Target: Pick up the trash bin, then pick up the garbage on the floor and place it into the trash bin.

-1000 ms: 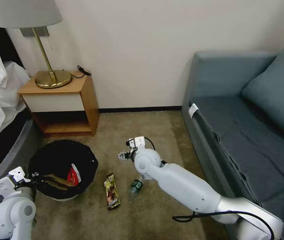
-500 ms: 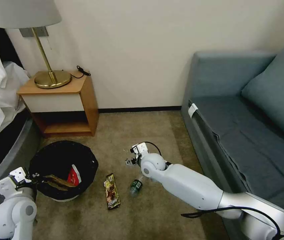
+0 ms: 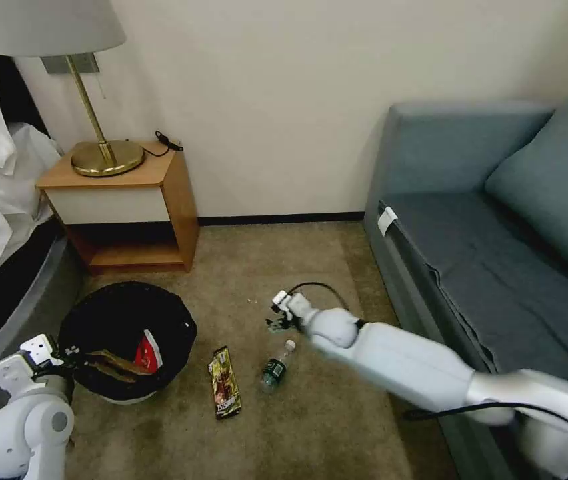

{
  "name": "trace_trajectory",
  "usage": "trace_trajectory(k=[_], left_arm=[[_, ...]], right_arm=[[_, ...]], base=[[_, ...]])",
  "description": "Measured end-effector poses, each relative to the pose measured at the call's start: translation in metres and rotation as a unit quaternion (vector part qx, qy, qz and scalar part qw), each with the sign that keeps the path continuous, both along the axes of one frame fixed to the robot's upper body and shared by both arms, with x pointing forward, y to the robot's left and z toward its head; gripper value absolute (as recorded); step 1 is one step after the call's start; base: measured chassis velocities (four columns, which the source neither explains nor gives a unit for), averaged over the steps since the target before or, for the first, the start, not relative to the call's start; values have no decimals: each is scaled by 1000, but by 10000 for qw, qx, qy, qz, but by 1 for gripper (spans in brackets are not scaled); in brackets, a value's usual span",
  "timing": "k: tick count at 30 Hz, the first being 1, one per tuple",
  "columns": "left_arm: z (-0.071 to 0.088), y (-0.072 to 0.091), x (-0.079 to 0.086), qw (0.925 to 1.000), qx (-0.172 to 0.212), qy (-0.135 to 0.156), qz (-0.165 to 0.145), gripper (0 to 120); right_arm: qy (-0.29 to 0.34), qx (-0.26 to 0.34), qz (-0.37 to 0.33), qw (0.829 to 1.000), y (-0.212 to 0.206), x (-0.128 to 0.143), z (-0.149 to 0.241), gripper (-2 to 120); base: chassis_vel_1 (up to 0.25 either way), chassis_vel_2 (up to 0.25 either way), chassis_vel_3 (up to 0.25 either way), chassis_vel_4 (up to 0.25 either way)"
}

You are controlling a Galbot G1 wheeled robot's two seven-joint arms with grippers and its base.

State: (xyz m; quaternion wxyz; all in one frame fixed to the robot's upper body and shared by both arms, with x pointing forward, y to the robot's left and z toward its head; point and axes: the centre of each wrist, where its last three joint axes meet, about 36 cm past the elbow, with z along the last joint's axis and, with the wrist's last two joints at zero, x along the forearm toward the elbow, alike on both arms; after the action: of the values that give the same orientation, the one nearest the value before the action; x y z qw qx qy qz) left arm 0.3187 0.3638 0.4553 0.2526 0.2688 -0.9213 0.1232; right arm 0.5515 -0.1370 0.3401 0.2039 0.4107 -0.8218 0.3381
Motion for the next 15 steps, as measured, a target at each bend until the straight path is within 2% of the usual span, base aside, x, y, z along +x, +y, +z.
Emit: trace_trajectory(k=[2, 3, 4, 7, 8, 9, 11, 13, 14, 15], left_arm=[[-1, 0, 0, 10000, 15, 6, 6, 3], [-1, 0, 0, 10000, 15, 6, 6, 3], [-1, -1, 0, 10000, 24, 11, 9, 3], [-3, -5, 0, 10000, 10, 14, -4, 3], [-3, -5, 0, 10000, 14, 20, 1, 3], [-3, -5, 0, 10000, 14, 20, 1, 3], [-5, -7, 1, 10000, 18, 37, -1, 3], [-5, -8, 0, 10000, 17, 48, -1, 3], [-5, -8, 0, 10000, 17, 48, -1, 3], [-6, -9, 0, 10000, 16, 52, -4, 3]], right_arm=[[-237, -223, 1044, 9940, -25, 20, -6, 99], [-237, -223, 1044, 9940, -25, 20, -6, 99], [-373, -318, 1818, 9821, -36, 38, -11, 99], [-544, -522, 3114, 9473, -29, 62, -16, 98], [-591, -637, 3401, 9364, -25, 68, -16, 98], [-591, -637, 3401, 9364, -25, 68, -16, 98], [-567, -821, 3915, 9148, -21, 77, -20, 98], [-493, -1030, 4194, 9006, -22, 82, -26, 98], [-493, -1030, 4194, 9006, -22, 82, -26, 98], [-480, -1150, 4320, 8932, -23, 86, -28, 98]], base=[[0, 0, 0, 0], [0, 0, 0, 0], [0, 0, 0, 0], [0, 0, 0, 0], [0, 0, 0, 0], [0, 0, 0, 0], [0, 0, 0, 0], [0, 0, 0, 0], [0, 0, 0, 0], [0, 0, 0, 0]])
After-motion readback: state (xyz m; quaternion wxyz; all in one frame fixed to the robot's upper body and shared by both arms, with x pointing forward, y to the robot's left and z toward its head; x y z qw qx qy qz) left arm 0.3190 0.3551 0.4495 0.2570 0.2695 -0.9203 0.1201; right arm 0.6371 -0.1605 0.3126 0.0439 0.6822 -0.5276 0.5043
